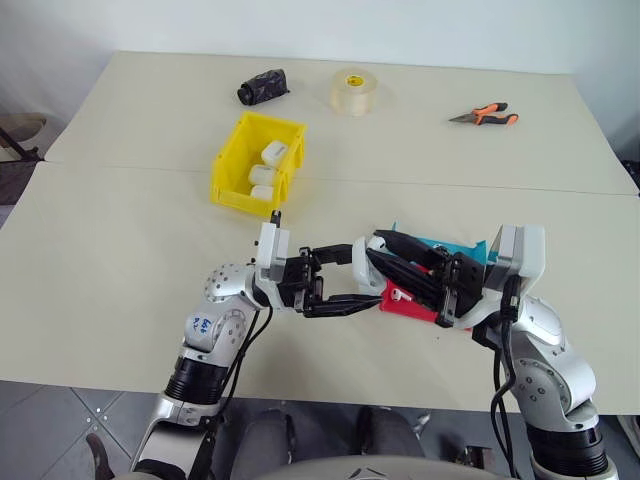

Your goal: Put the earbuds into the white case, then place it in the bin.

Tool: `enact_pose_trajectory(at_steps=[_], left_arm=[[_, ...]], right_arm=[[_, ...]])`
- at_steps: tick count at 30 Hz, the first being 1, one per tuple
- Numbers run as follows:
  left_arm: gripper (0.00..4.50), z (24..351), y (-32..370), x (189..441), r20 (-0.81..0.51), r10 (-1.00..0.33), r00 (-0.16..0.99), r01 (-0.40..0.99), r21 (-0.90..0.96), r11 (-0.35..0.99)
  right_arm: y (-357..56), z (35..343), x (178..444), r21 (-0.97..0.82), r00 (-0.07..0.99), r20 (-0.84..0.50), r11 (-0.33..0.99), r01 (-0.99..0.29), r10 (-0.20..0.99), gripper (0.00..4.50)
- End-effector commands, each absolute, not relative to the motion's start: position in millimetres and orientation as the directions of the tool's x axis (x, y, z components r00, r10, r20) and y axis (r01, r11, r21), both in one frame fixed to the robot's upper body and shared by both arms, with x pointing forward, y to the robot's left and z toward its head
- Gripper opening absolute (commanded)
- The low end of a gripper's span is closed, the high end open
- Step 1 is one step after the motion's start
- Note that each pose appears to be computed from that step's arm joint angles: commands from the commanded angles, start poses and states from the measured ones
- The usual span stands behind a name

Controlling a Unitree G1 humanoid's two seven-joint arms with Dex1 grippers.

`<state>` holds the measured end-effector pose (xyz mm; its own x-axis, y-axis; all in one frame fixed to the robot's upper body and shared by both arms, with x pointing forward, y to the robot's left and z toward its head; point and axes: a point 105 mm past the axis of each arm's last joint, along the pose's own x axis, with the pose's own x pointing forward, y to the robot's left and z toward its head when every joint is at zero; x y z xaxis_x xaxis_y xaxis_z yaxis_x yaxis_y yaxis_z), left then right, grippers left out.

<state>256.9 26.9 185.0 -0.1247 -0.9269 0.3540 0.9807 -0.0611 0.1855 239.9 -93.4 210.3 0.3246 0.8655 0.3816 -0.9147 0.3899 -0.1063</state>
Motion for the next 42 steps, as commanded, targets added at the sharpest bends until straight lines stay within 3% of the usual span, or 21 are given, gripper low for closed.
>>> enact_pose_trajectory(at_steps=[1, 7, 17, 26, 31, 38, 42], left_arm=[[2.8, 219, 20, 246, 0.438, -0.876, -0.201, 0.945, 0.321, -0.057], [2.8, 220, 19, 246, 0.447, -0.872, -0.199, 0.945, 0.325, -0.049], [2.8, 187, 42, 253, 0.37, -0.924, -0.101, 0.955, 0.296, 0.015], [2.8, 159, 57, 241, 0.295, -0.953, -0.063, 0.946, 0.321, 0.036], [2.8, 158, 56, 242, 0.308, -0.951, -0.031, 0.939, 0.335, 0.078], [2.8, 159, 53, 243, 0.323, -0.946, -0.013, 0.933, 0.344, 0.105], [2.8, 160, 50, 244, 0.327, -0.945, -0.017, 0.931, 0.349, 0.104]], right_arm=[[-85, 189, 236, -0.053, 0.287, 0.287, 0.314, -0.948, 0.914, 2.65], [-91, 196, 238, -0.068, 0.282, 0.295, 0.315, -0.947, 0.913, 4.45], [-145, 208, 239, -0.178, 0.375, 0.215, 0.413, -0.893, 0.902, 4.45], [-262, 156, 244, -0.284, 0.649, -0.081, 0.607, -0.742, 0.756, 4.45], [-304, 135, 240, -0.354, 0.706, -0.198, 0.622, -0.698, 0.68, 4.45], [-278, 154, 265, -0.376, 0.651, -0.192, 0.558, -0.74, 0.734, 4.45], [-254, 168, 297, -0.313, 0.638, -0.334, 0.557, -0.769, 0.694, 4.45]])
